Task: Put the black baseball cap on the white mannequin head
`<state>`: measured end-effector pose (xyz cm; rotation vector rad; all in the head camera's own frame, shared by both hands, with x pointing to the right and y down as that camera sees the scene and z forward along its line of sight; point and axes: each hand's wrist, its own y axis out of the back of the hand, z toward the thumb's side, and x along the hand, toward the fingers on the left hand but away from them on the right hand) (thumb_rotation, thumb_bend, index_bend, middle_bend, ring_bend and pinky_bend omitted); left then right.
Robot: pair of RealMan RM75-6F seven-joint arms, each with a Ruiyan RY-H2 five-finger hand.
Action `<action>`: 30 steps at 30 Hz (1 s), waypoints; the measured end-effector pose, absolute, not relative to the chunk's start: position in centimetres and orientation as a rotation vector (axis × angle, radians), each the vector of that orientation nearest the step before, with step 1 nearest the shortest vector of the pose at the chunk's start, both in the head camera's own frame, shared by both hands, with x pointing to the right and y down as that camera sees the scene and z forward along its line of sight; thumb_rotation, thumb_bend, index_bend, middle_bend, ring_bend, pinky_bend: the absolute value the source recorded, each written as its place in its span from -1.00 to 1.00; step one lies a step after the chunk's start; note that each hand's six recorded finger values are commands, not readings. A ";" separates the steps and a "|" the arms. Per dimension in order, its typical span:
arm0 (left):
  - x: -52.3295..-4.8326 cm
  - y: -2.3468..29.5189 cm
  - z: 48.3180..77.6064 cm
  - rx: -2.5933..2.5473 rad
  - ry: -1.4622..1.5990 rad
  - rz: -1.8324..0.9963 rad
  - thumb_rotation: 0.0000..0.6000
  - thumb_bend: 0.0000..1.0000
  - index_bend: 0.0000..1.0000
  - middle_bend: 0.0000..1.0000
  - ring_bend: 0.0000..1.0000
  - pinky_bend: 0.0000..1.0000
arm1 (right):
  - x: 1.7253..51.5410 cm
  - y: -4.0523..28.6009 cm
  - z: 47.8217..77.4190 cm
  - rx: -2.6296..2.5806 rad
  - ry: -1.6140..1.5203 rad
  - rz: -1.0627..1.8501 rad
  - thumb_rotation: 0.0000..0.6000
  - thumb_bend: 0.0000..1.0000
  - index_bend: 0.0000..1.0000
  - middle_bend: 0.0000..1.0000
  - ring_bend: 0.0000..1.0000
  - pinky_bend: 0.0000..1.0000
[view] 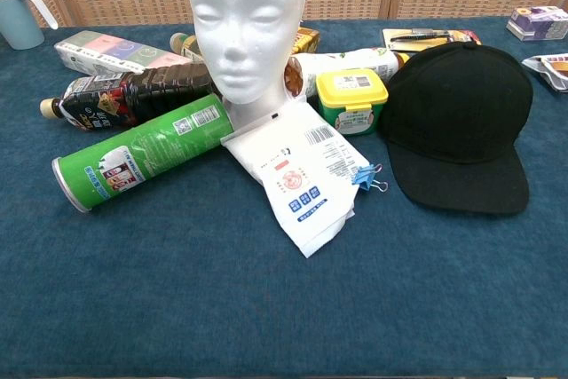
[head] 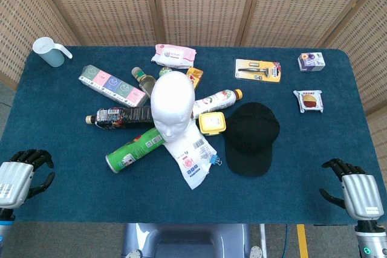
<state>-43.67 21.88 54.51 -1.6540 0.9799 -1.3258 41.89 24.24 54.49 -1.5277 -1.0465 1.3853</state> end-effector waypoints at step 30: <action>-43.7 21.0 53.3 -1.632 0.982 -1.301 1.00 -0.36 0.01 -0.20 -0.36 -0.34 | 39.4 24.3 55.8 -1.640 -1.014 1.317 1.00 -0.76 -0.30 -0.27 -0.09 -0.03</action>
